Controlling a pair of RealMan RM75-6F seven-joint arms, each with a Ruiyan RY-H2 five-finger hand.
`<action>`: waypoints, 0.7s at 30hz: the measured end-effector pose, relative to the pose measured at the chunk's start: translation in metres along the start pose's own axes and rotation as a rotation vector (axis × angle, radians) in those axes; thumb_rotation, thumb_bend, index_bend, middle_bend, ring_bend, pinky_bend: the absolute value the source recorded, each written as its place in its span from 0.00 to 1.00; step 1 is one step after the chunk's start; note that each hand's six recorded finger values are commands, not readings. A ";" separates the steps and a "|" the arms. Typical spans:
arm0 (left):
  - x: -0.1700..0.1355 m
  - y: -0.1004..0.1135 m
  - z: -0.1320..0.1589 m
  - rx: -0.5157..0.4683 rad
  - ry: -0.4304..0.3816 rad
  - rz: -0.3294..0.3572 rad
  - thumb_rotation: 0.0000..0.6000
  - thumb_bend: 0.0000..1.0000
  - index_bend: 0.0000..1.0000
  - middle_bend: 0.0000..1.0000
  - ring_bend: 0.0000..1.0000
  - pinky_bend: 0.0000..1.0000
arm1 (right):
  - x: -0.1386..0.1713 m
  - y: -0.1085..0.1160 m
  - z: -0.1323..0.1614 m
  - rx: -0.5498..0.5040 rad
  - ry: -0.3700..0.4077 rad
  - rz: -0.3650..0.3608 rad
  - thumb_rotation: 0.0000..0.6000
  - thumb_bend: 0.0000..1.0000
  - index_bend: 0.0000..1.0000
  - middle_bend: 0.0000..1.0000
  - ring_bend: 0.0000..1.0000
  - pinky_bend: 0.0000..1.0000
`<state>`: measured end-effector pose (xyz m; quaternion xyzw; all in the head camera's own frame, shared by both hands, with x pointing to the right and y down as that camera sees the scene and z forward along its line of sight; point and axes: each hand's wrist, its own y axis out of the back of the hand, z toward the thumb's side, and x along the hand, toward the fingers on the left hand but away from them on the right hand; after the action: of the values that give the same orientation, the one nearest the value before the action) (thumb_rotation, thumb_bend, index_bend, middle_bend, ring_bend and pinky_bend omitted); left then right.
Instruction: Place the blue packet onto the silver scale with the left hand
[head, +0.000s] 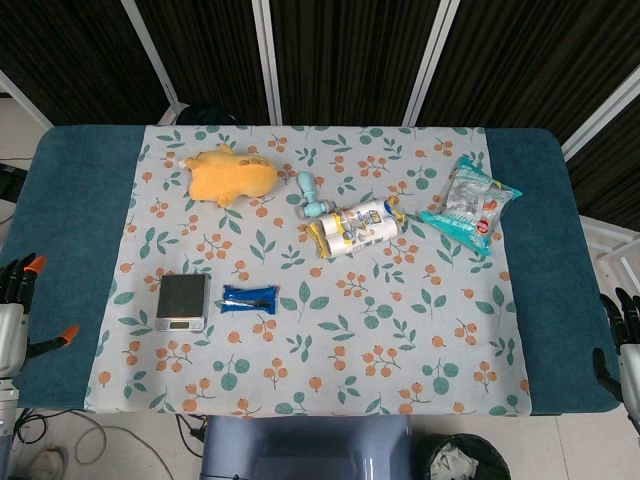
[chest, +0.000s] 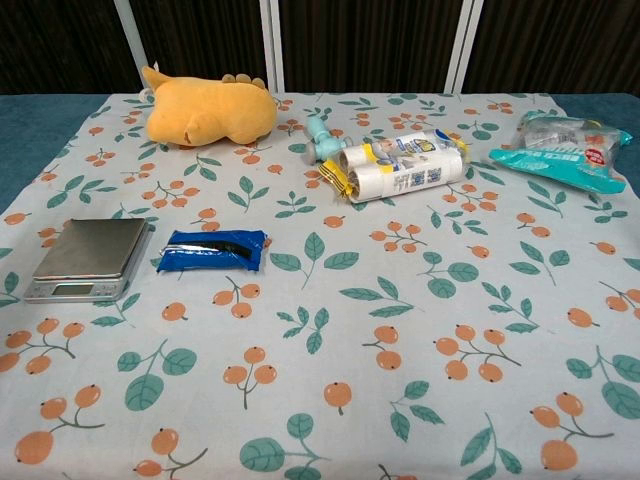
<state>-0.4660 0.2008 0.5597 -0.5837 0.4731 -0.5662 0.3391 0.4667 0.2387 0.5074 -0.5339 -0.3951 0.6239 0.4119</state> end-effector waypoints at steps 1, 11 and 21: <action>0.000 0.000 0.000 -0.003 0.000 -0.004 1.00 0.06 0.08 0.03 0.00 0.06 | 0.000 0.000 0.000 0.000 0.000 -0.001 1.00 0.56 0.06 0.05 0.05 0.00; -0.001 0.000 0.000 -0.002 0.005 -0.011 1.00 0.06 0.07 0.02 0.00 0.06 | 0.001 0.002 -0.001 0.001 -0.007 -0.003 1.00 0.56 0.06 0.05 0.05 0.00; -0.003 0.003 -0.001 -0.015 0.005 -0.005 1.00 0.06 0.07 0.02 0.00 0.06 | 0.002 0.003 0.001 0.001 -0.006 -0.004 1.00 0.56 0.06 0.05 0.05 0.00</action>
<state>-0.4667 0.2023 0.5564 -0.5861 0.4766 -0.5649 0.3321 0.4653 0.2399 0.5044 -0.5309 -0.3970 0.6248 0.4125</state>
